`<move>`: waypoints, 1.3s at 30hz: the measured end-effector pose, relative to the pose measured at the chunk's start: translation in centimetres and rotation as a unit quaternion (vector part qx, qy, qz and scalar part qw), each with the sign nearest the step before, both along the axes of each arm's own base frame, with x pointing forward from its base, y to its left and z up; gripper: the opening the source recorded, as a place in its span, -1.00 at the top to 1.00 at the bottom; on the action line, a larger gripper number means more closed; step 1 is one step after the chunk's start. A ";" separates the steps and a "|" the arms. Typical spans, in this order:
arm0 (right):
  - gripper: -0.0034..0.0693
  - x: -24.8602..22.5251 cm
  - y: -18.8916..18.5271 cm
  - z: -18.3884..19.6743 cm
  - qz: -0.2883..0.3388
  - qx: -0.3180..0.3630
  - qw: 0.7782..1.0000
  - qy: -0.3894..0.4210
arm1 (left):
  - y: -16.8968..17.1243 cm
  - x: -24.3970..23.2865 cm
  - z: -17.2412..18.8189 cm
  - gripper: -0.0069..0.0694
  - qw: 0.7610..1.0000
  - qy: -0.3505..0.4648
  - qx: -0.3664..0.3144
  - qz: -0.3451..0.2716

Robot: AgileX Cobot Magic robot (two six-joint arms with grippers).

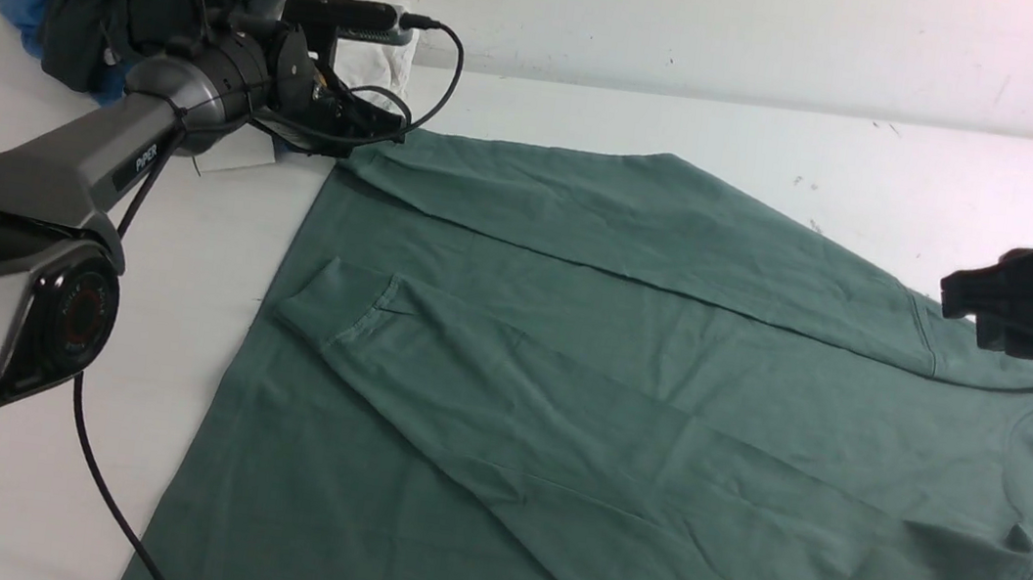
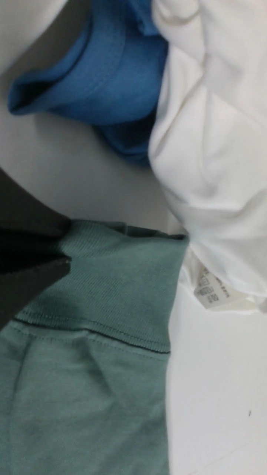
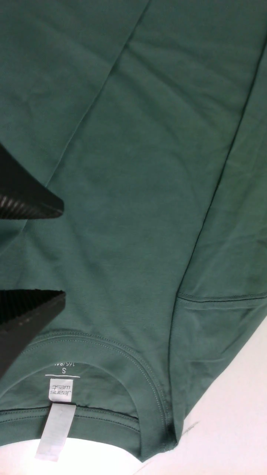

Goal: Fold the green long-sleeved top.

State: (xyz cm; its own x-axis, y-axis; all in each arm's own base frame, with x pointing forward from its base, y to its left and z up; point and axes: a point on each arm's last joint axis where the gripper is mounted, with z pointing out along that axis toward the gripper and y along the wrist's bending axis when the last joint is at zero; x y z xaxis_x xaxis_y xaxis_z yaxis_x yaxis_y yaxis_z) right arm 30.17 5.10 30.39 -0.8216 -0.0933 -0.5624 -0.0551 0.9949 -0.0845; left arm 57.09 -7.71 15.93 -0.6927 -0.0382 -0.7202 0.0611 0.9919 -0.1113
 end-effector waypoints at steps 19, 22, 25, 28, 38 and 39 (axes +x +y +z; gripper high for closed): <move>0.19 0.0 -0.1 0.0 0.007 -0.014 1.000 -0.003 | -1.5 -4.6 7.8 0.72 0.988 0.105 0.067 -0.090; 0.19 0.0 -0.2 0.0 0.007 -0.016 1.000 -0.001 | -1.4 -7.2 11.8 0.72 0.981 0.142 0.067 -0.114; 0.19 -0.2 -0.3 0.0 0.005 -0.021 1.000 0.008 | -1.4 -8.9 14.3 0.72 0.980 0.144 0.063 -0.123; 0.19 -0.9 -0.6 0.9 0.004 -0.031 1.000 0.004 | -1.6 -11.6 15.7 0.72 0.976 0.162 0.065 -0.131; 0.19 -6.3 -0.7 6.4 0.026 0.005 0.998 -0.064 | -0.4 -22.8 13.2 0.72 0.963 0.234 0.056 -0.121; 0.19 -6.8 -0.6 6.7 0.034 0.008 0.997 -0.070 | -0.2 -23.6 12.7 0.72 0.964 0.232 0.056 -0.119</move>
State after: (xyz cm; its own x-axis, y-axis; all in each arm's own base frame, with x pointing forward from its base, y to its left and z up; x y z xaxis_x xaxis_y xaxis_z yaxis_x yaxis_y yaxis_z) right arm 23.38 4.55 37.12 -0.7274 -0.1363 -0.6725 -0.1121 0.9905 -0.0795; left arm 33.49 -7.90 28.62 -0.9210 0.2210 -0.3208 0.2574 0.9634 -0.0752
